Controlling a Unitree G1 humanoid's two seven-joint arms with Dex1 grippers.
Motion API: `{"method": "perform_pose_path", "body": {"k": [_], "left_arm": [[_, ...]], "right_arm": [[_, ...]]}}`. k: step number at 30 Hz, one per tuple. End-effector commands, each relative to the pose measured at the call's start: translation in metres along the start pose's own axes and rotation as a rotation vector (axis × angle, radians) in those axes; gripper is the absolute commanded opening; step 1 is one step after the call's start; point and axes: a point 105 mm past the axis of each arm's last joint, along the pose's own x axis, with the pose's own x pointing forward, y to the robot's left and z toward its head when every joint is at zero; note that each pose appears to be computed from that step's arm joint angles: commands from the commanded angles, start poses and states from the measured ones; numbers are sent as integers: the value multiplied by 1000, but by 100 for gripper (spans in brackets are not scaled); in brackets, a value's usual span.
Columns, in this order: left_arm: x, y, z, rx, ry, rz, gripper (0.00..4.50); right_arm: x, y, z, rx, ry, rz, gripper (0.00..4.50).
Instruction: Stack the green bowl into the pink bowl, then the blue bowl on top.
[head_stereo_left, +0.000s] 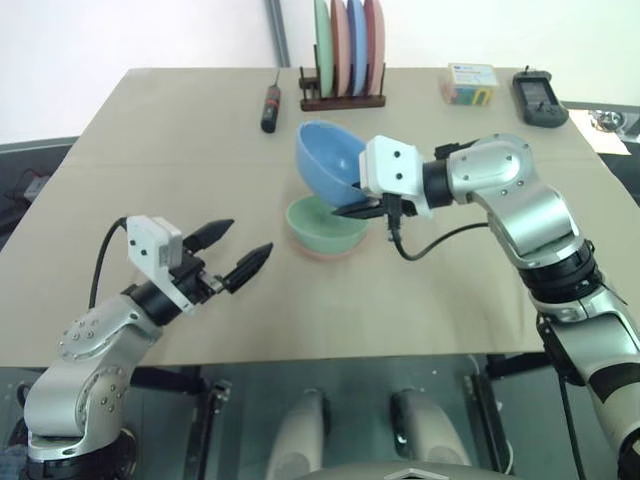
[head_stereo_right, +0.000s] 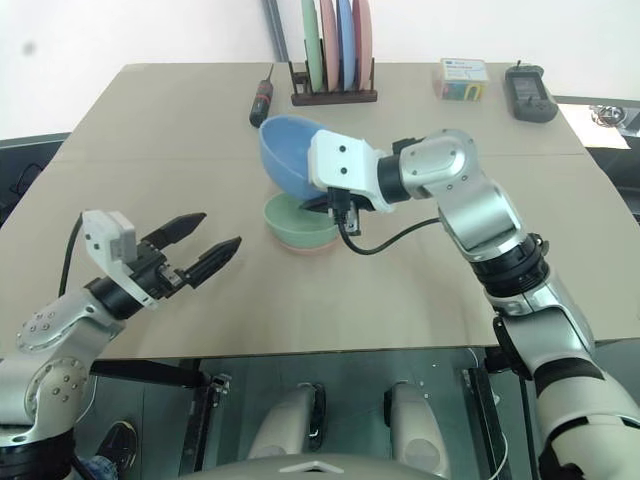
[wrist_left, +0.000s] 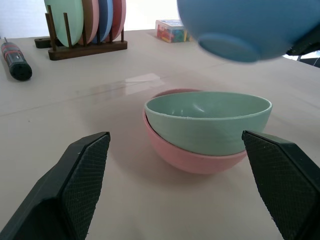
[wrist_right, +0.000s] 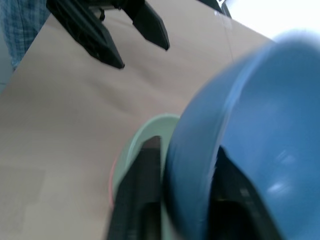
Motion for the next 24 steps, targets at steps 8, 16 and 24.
{"method": "perform_pose_path", "body": {"k": [8, 16, 24], "left_arm": [[-2, -5, 10, 117, -4, 25, 450], [-21, -4, -12, 106, 93, 117, 450], [-46, 1, -21, 112, 156, 151, 450]], "right_arm": [[-21, -39, 17, 184, -163, -240, 358], [-102, 13, -75, 551, -140, -289, 358], [-162, 65, -115, 612, -147, -395, 358]]}}
